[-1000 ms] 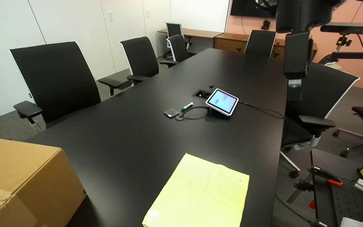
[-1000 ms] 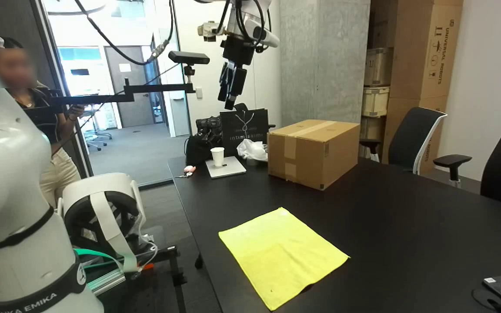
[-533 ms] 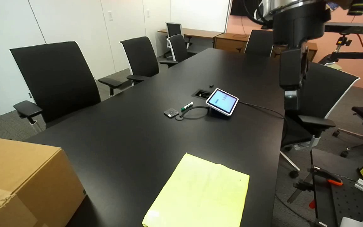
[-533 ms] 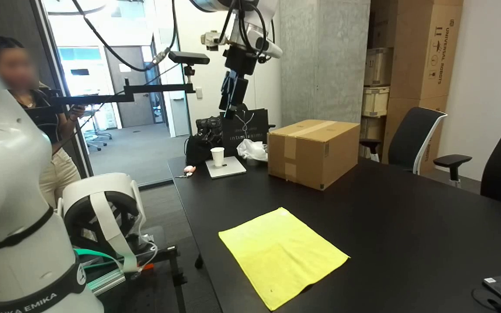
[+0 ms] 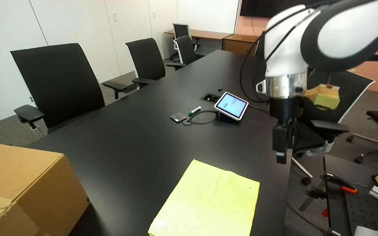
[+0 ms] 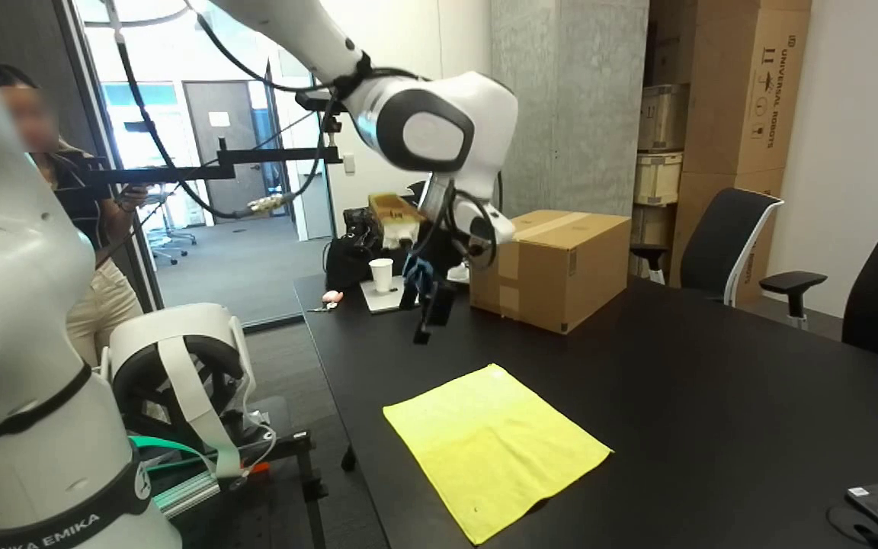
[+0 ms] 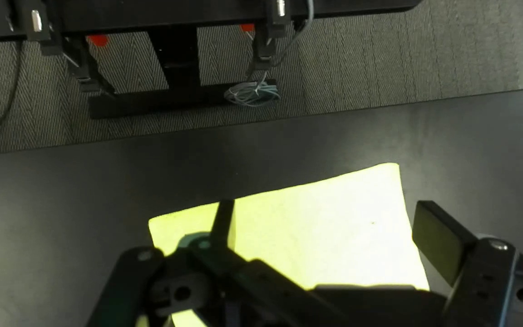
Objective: Fold the cloth
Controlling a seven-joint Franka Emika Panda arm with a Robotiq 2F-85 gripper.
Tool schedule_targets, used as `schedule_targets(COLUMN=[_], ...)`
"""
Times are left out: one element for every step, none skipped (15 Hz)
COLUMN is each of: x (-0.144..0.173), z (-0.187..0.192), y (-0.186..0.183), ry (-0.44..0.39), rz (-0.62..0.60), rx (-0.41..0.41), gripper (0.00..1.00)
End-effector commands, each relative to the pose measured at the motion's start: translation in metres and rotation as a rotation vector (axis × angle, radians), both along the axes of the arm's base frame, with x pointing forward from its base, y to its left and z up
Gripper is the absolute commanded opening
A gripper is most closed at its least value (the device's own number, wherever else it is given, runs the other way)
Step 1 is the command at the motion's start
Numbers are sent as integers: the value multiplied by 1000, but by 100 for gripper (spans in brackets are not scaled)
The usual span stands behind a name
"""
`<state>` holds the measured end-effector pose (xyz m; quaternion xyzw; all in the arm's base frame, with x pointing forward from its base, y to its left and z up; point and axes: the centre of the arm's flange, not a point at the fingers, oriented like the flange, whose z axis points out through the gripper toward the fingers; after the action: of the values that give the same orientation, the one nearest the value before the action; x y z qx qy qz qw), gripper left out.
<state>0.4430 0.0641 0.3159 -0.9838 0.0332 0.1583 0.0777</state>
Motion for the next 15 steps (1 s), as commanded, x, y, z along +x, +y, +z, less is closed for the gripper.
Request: schedule_targets(x=[-7,-7,-6,-5,0,4,9,12,16,19,24,26,32,34,38], z=[-81,-101,-117,-132,-148,-161,-176,-184,-197,-207,-219,-227,-241,-246,-254], y=[-20,-24,-25,-29,-32,-34,-36,-39,-41,-45,-48,-51,-53,-57,-60], ry=[-18,-21,-28,-30,-43,-53,-77,-73,-76,-76,-76,-79,-84,-85,-89], rz=[60,75,87,88,69,50,23,10,-2,-13,-30,-47,-59,-77,-90], rx=[30,28,27,20,21,21,24,21,18,19,21,24,27,24,21], gripper=[100,100,100,100,100,100,100,100,100,100,100,100,100,100,100])
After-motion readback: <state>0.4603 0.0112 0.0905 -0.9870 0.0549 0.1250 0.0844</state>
